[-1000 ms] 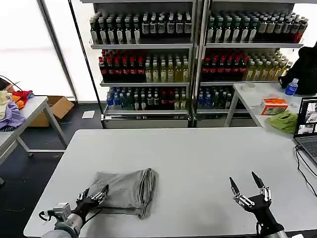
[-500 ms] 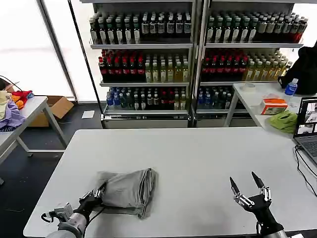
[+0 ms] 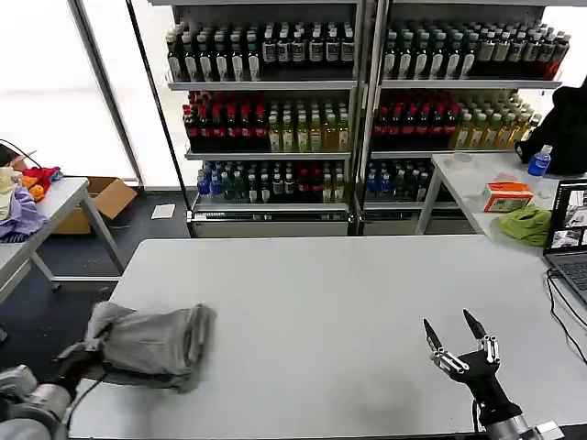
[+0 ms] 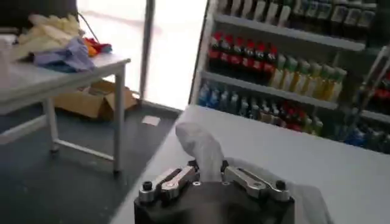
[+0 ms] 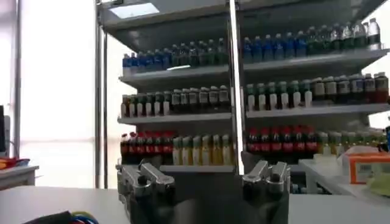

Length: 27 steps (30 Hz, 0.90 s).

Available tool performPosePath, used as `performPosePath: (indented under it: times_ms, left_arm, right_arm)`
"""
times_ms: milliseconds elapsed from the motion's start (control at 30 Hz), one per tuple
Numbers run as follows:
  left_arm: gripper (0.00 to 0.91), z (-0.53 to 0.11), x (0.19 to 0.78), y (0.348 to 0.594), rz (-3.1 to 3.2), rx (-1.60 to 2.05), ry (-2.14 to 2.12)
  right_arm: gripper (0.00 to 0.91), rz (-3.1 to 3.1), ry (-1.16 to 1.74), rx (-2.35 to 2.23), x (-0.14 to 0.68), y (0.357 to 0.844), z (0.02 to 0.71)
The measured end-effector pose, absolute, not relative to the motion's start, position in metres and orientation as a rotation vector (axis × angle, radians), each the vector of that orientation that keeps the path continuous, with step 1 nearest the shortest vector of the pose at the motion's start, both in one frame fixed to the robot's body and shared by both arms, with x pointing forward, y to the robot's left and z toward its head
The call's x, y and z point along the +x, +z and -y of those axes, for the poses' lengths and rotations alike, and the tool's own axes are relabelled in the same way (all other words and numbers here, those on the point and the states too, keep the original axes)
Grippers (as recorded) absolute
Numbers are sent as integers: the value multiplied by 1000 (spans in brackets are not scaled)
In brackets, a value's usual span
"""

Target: Fold and organize the clothes.

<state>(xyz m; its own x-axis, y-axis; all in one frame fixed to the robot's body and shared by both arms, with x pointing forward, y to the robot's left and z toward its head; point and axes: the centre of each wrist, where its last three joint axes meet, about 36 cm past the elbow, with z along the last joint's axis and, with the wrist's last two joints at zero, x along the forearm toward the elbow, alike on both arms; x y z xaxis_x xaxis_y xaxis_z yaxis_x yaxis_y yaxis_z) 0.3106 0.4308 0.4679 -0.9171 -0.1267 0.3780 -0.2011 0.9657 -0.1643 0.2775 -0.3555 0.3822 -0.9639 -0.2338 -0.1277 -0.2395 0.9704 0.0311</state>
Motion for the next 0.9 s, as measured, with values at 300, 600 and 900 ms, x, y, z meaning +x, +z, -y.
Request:
performPosePath:
  times_ms: [300,600,900]
  left_arm:
    - [30,-459,323,538,2833,258,122]
    - [30,-378,340,504,2831,150,38]
    - [30,-226,362,415,2638,-131,198]
  right_arm:
    - [907,-2982,108,-350,280,384,352]
    - [907,-2979,125,-345,277,387,350]
    - [907,-3009,133,-331,271,380,347]
